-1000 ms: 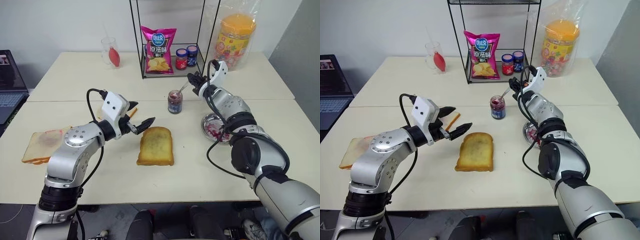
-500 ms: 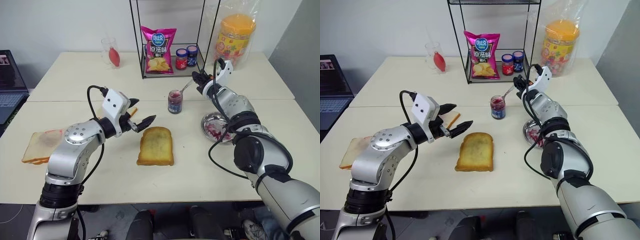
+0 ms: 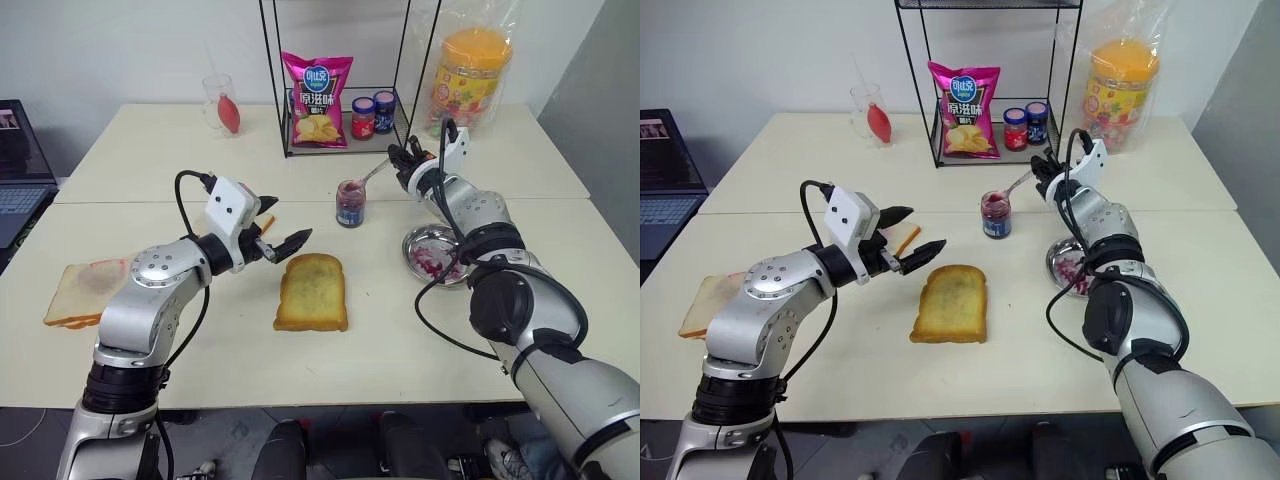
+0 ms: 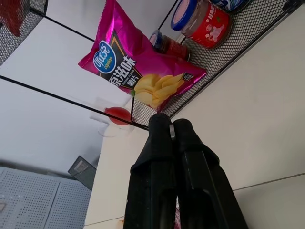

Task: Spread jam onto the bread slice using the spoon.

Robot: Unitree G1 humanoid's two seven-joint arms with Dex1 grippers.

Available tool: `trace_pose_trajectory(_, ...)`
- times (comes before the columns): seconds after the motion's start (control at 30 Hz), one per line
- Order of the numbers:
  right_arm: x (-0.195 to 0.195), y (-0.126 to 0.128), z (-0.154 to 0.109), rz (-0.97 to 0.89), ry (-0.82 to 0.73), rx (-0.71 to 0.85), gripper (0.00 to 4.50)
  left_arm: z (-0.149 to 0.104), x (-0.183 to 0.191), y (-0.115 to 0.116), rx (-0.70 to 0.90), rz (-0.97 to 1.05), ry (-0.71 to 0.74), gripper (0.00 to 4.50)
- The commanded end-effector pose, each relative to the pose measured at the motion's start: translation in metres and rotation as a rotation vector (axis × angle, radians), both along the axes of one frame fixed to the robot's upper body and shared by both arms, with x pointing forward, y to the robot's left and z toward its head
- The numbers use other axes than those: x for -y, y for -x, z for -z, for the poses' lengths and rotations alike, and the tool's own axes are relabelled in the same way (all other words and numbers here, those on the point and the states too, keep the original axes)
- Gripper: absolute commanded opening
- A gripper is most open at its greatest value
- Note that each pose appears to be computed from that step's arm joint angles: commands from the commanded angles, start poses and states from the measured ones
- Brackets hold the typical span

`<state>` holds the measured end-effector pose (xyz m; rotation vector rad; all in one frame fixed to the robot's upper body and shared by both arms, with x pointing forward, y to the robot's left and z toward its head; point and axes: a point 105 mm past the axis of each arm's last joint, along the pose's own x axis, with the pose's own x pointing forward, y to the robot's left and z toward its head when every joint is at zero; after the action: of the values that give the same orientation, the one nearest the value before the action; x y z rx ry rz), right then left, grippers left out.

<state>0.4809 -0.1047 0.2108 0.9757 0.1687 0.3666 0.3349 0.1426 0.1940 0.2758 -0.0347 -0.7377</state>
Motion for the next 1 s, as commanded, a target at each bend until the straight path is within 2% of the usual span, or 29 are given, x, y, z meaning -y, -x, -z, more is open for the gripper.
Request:
trace_pose_trajectory(0.03,0.010,0.000,-0.039,0.015,-0.039,0.097,0.01,-0.015,0.003,0.007,0.056,0.034,0.011,4.50)
trace_pose_trajectory(0.33,0.001,0.009,-0.056,-0.060,-0.064,0.147,0.01,-0.020,0.003,0.012,0.064,0.035,0.039,4.50)
trace_pose_trajectory(0.5,-0.020,0.034,-0.079,-0.169,-0.061,0.223,0.01,-0.028,-0.002,0.029,0.080,0.040,0.063,4.50)
trace_pose_trajectory(0.67,-0.036,0.062,-0.083,-0.242,-0.058,0.261,0.01,-0.029,-0.018,0.045,0.087,-0.012,0.037,4.50)
trace_pose_trajectory(0.83,-0.066,0.100,-0.065,-0.378,0.050,0.312,0.01,-0.001,-0.056,0.076,0.014,-0.101,-0.074,4.50)
trace_pose_trajectory(1.0,-0.089,0.122,-0.031,-0.450,0.150,0.325,0.01,0.031,-0.068,0.101,-0.089,-0.123,-0.078,4.50)
